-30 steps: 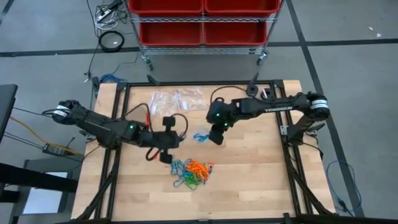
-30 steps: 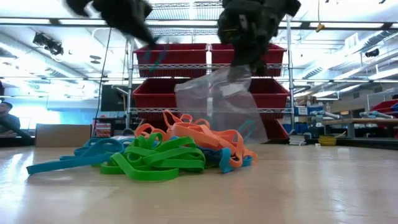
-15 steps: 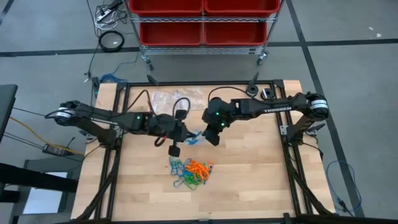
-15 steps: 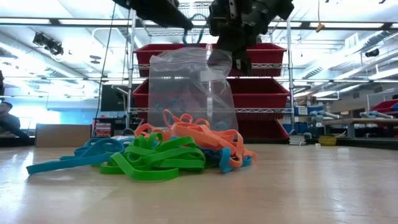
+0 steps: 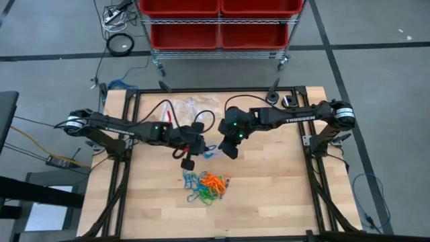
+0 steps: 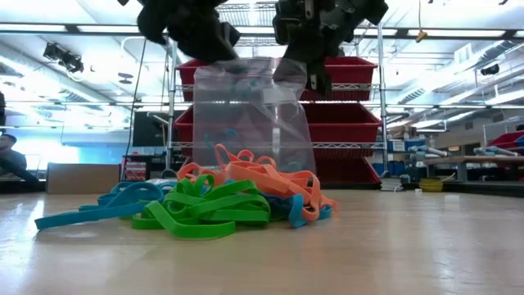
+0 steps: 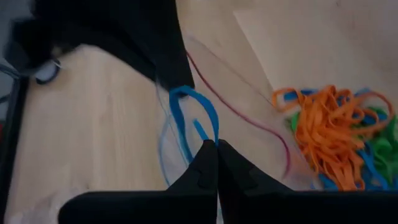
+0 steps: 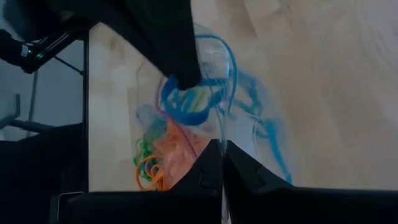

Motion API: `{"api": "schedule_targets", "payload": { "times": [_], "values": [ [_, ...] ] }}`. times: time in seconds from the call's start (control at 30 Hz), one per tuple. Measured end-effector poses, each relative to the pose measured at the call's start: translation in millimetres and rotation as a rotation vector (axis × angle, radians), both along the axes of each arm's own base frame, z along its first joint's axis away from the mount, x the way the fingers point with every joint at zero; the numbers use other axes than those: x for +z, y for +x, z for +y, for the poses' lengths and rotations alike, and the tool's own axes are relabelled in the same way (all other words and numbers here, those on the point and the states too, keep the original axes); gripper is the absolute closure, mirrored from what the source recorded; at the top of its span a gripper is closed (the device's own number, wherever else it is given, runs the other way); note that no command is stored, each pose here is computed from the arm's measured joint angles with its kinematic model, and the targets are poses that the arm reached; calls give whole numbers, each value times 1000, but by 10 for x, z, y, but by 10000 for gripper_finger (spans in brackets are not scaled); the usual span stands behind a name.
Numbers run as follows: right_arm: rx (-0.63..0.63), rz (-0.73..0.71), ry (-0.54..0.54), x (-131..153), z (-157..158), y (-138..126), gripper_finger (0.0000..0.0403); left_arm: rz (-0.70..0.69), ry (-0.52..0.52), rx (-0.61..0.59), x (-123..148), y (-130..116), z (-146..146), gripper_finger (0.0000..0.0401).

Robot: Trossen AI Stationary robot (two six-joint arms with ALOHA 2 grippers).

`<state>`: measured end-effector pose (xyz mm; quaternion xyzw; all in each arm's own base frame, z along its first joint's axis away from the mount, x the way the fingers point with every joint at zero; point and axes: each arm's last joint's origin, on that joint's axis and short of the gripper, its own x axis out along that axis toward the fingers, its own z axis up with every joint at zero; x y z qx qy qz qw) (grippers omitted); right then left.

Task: Sort rubber bands
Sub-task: Put the blue rubber band into the transparent zip bag

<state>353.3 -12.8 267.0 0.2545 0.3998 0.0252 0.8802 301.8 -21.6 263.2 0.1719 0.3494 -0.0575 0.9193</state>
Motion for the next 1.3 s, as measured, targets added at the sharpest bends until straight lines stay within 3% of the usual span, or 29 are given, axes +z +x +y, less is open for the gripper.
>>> {"api": "schedule_targets", "payload": {
  "times": [0.27, 0.57, 0.8, 1.03, 1.3],
  "values": [
    [-14, -7, 0, 28, -51, -18, 403, 39, -16, 17, -4, -37, -3, 373],
    [-14, -1, 15, 25, -82, -25, 403, -38, -6, 44, 325, 33, 0, 308],
    [-16, 9, 11, 18, -100, -34, 403, 33, 9, 96, 436, -18, 16, 271],
    [-56, 6, -25, 121, -222, -141, 403, 206, -45, 153, 188, -150, -4, 266],
    [-213, -129, -164, 633, -404, -542, 403, 246, -164, 138, -356, -248, -137, 265]
  ]
}}
